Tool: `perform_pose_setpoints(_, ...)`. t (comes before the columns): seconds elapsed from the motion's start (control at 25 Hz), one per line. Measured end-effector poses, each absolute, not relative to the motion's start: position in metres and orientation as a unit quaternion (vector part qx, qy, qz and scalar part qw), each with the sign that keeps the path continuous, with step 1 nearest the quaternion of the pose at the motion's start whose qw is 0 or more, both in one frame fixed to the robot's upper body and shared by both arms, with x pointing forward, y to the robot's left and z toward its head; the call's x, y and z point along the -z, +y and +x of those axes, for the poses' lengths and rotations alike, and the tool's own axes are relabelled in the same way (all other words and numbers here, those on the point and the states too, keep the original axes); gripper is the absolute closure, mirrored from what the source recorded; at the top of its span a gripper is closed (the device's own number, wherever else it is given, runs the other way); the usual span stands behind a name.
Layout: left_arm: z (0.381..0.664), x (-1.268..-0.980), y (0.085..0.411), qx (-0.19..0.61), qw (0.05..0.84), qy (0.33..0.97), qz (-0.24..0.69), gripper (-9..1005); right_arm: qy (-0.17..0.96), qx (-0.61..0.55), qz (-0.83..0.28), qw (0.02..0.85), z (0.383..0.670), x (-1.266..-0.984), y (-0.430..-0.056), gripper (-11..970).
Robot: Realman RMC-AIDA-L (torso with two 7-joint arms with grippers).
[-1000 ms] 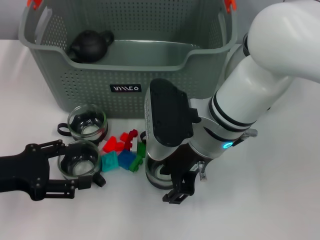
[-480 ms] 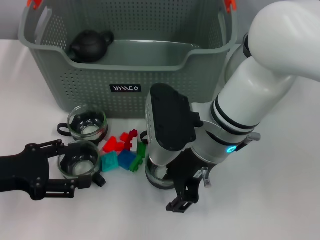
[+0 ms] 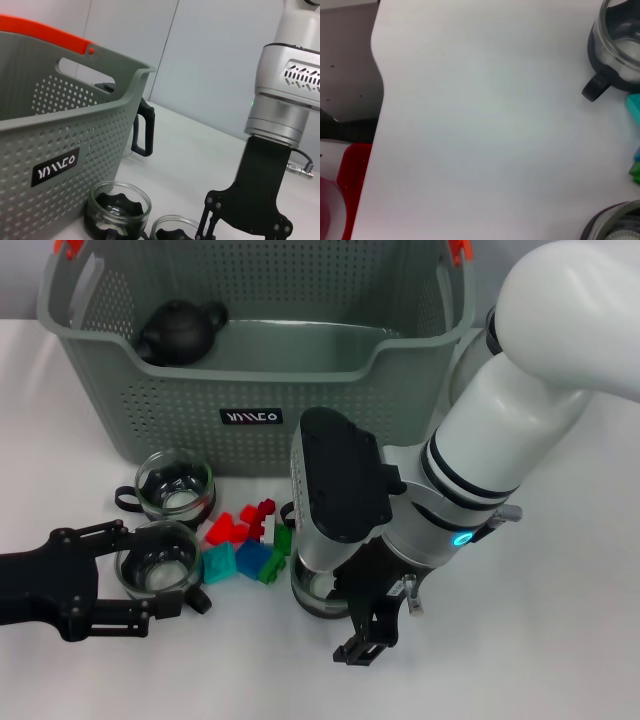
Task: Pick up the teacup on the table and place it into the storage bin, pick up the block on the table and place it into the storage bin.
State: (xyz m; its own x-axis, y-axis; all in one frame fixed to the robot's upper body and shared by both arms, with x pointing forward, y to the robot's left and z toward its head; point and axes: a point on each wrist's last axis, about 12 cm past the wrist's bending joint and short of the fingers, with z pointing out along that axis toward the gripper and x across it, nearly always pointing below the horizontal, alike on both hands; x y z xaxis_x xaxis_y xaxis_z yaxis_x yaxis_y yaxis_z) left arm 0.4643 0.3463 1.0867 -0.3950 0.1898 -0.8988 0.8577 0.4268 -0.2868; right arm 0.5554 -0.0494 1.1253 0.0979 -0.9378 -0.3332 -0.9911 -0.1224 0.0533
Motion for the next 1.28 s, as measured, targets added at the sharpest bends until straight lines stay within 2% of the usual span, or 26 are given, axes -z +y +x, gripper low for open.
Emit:
perform_pose_setpoints(0.4, 0.464, -1.087, 0.346, 0.398, 0.419, 0.734, 0.357, 75, 0.656, -0.139, -0.736, 0.093, 0.556, -1.125, -0.049, 357)
perform_pose_setpoints(0.84, 0.465, -1.086, 0.347, 0.395, 0.419, 0.736, 0.356, 75, 0.661, -0.123, -0.734, 0.093, 0.558, -1.124, -0.051, 823)
perform_pose_setpoints(1.16, 0.465, -1.086, 0.347, 0.395, 0.42, 0.735, 0.357, 75, 0.653, -0.133, -0.739, 0.097, 0.553, -1.132, -0.05, 895)
perform_pose_setpoints(1.28, 0.465, -1.086, 0.347, 0.396, 0.42, 0.734, 0.357, 75, 0.65, -0.14, -0.741, 0.091, 0.549, -1.134, -0.05, 895)
